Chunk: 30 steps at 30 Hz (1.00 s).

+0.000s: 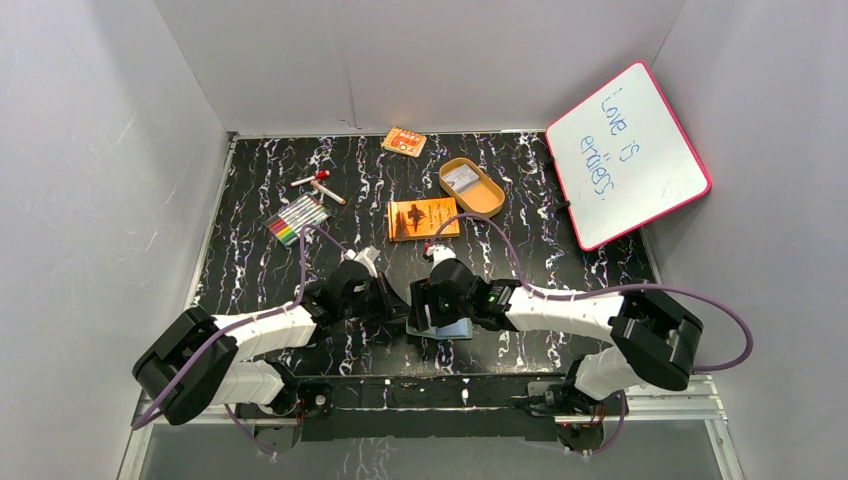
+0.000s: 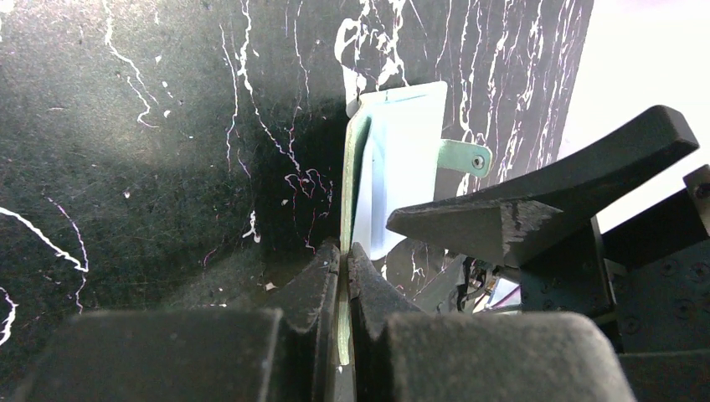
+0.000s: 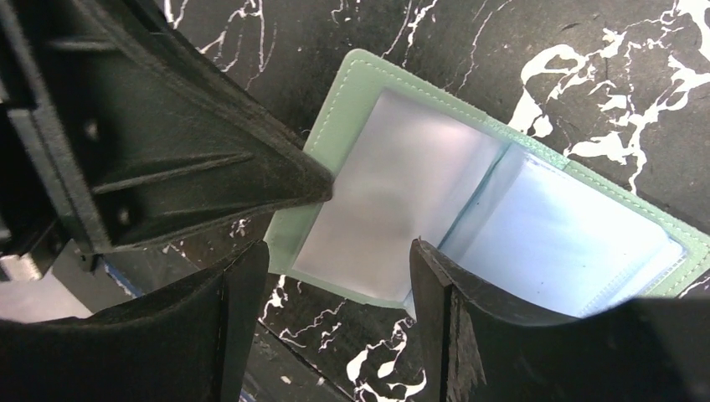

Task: Put the credit cards into the card holder
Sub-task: Open the card holder at the center of the board.

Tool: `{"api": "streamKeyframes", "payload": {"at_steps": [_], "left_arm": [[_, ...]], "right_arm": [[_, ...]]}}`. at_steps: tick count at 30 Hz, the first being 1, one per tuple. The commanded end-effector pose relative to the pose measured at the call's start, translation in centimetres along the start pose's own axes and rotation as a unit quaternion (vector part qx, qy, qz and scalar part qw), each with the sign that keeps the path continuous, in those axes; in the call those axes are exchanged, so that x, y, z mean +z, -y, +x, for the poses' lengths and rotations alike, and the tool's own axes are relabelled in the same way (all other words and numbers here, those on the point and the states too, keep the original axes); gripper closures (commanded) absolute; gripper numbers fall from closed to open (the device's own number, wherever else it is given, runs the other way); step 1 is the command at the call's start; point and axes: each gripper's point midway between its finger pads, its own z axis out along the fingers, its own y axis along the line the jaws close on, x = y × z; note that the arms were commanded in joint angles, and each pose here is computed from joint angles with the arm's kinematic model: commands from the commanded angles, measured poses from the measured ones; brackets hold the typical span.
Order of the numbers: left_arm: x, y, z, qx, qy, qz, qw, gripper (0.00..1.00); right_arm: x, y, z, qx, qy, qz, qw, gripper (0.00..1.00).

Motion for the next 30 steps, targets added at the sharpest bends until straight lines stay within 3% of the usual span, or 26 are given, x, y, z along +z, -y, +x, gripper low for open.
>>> {"api": "streamKeyframes", "payload": {"at_steps": [1, 13, 19, 30], "left_arm": [[0.0, 1.2, -0.2, 0.006, 0.000, 0.020, 1.000, 1.00], [-0.2, 1.0, -0.1, 0.006, 0.001, 0.019, 1.000, 1.00], [-0.1, 0.9, -0.1, 0.006, 0.000, 0.017, 1.000, 1.00], [-0.1, -0.1, -0.1, 0.006, 0.004, -0.008, 1.000, 1.00]], "right_arm": [[0.5, -0.5, -1.1, -0.009, 0.009, 0.009, 1.000, 0.29], [0.9, 1.8, 0.0, 0.005, 0.002, 0.058, 0.998, 0.46], [0.4, 1.4, -0.2, 0.006, 0.011, 0.044, 0.999, 0.36], [-0.7, 0.9, -0.5, 0.019, 0.034, 0.017, 0.999, 0.34]]}}
